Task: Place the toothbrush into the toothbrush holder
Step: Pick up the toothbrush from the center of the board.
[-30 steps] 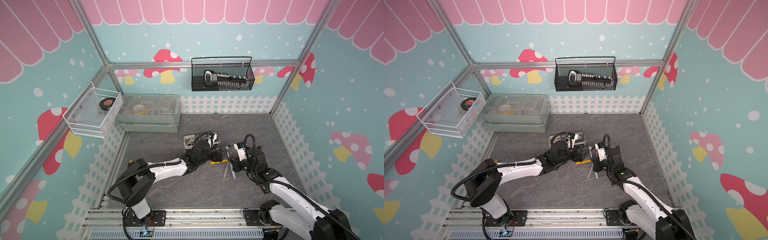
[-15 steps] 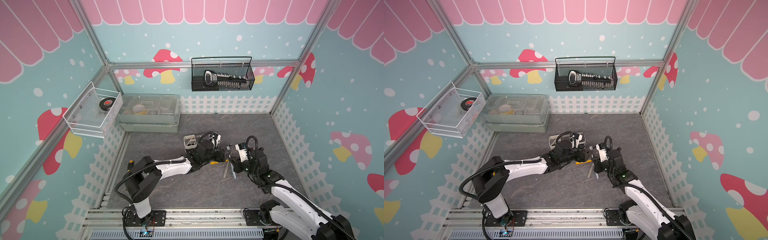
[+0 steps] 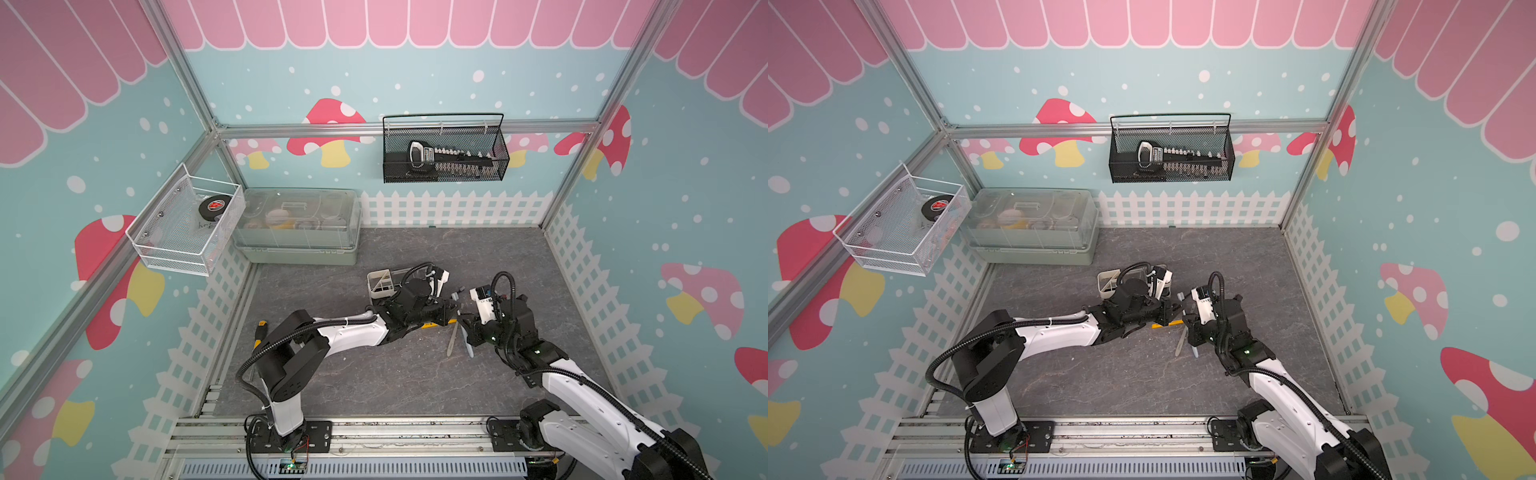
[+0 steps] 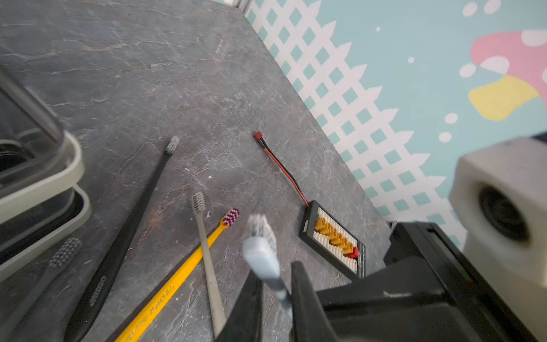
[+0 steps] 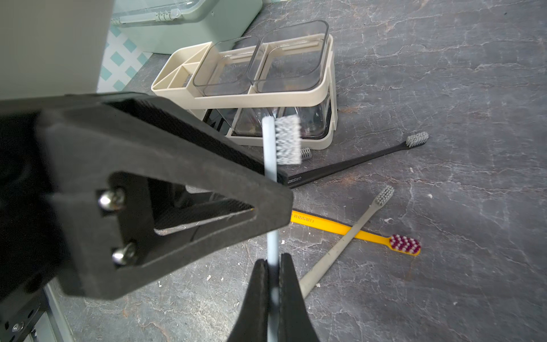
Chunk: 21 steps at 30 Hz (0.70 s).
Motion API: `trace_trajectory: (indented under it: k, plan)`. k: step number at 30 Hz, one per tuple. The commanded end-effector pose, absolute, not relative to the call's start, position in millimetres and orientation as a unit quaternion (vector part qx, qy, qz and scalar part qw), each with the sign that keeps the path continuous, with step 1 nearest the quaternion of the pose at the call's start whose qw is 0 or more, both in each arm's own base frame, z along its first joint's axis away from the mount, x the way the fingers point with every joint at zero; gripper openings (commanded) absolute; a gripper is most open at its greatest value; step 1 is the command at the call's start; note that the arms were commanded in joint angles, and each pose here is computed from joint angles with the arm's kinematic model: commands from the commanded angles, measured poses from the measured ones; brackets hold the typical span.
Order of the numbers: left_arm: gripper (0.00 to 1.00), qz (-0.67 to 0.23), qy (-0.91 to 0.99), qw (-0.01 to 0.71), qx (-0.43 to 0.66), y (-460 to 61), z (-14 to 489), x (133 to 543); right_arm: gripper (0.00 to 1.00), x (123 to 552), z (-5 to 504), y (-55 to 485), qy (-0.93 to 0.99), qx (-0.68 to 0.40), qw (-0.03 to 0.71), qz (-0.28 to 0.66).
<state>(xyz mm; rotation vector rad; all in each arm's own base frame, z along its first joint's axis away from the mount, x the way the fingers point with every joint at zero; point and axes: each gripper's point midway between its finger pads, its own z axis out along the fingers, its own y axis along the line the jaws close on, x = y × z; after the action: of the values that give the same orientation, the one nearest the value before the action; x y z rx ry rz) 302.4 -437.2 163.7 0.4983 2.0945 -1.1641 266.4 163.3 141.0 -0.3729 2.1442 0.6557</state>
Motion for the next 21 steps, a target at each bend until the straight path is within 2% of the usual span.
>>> trace_trajectory:
  k: [1,4,15,21]
  plan:
    - [0.06,-0.457,0.796,0.342,0.201,-444.1,171.4,301.4,0.0,264.1,144.3,165.2,0.848,-0.162,0.431,0.262]
    - [0.0,-0.456,0.796,0.344,0.2,-443.7,171.7,301.9,0.0,263.8,143.3,163.7,0.849,-0.159,0.431,0.259]
    - [0.0,-0.453,0.795,0.35,0.201,-442.0,173.0,302.8,0.0,260.4,146.4,159.0,0.847,-0.154,0.44,0.254]
    - [0.0,-0.447,0.796,0.358,0.197,-439.7,174.6,305.5,0.1,257.9,145.4,158.1,0.847,-0.154,0.441,0.255]
